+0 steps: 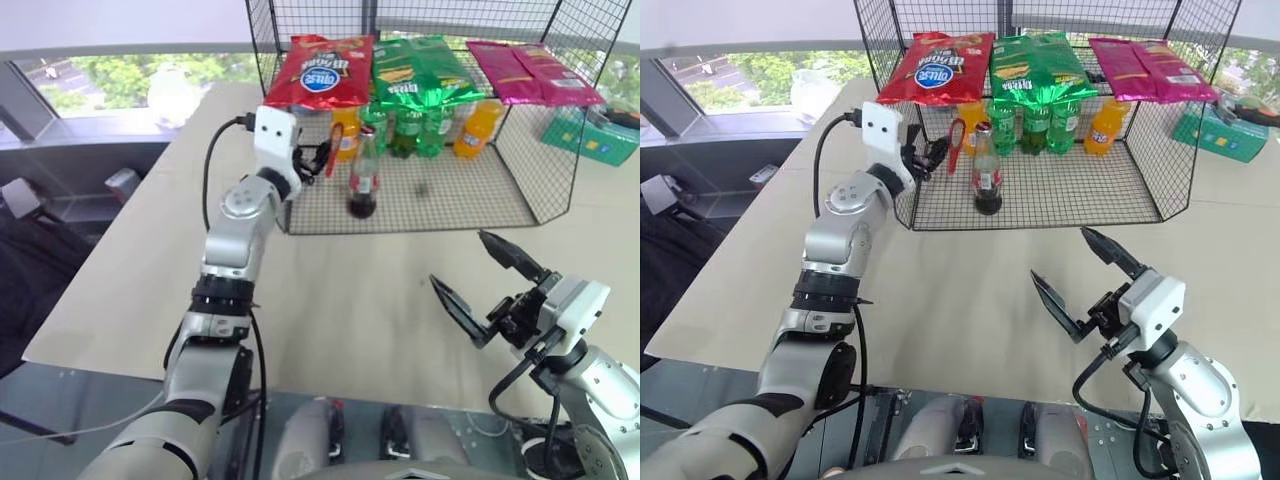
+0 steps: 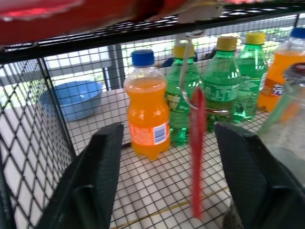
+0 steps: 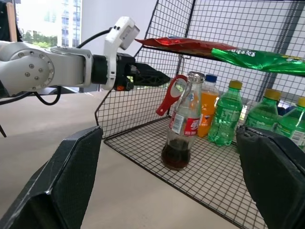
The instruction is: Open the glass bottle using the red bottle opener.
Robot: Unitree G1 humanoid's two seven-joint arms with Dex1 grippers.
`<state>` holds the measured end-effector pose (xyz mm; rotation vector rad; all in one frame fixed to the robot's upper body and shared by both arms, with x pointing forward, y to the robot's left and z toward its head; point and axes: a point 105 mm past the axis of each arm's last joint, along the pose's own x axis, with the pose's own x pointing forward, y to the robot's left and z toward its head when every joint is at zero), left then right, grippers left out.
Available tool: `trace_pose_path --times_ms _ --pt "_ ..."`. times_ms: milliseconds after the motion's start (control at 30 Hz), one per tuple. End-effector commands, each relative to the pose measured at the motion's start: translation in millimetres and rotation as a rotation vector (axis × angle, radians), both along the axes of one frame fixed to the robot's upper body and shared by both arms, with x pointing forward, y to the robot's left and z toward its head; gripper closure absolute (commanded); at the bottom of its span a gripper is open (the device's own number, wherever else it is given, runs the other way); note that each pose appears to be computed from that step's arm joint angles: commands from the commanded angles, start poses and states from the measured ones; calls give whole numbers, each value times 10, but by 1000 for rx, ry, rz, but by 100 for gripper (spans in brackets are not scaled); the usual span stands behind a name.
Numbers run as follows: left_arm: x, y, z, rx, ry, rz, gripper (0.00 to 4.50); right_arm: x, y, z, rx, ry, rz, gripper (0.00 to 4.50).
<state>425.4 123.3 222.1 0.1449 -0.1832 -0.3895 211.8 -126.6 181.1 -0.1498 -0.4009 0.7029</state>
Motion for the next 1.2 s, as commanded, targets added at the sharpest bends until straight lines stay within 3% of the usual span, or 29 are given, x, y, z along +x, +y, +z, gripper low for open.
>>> trace_pose_path --times_ms 33,1133,1200 --pt "-3 -111 25 29 -15 -46 247 -26 3 58 7 -41 3 0" --pt "177 -242 41 51 -24 -98 247 7 25 59 1 -49 1 0" --pt "171 -230 51 48 -30 -99 326 7 28 59 0 -49 1 0"
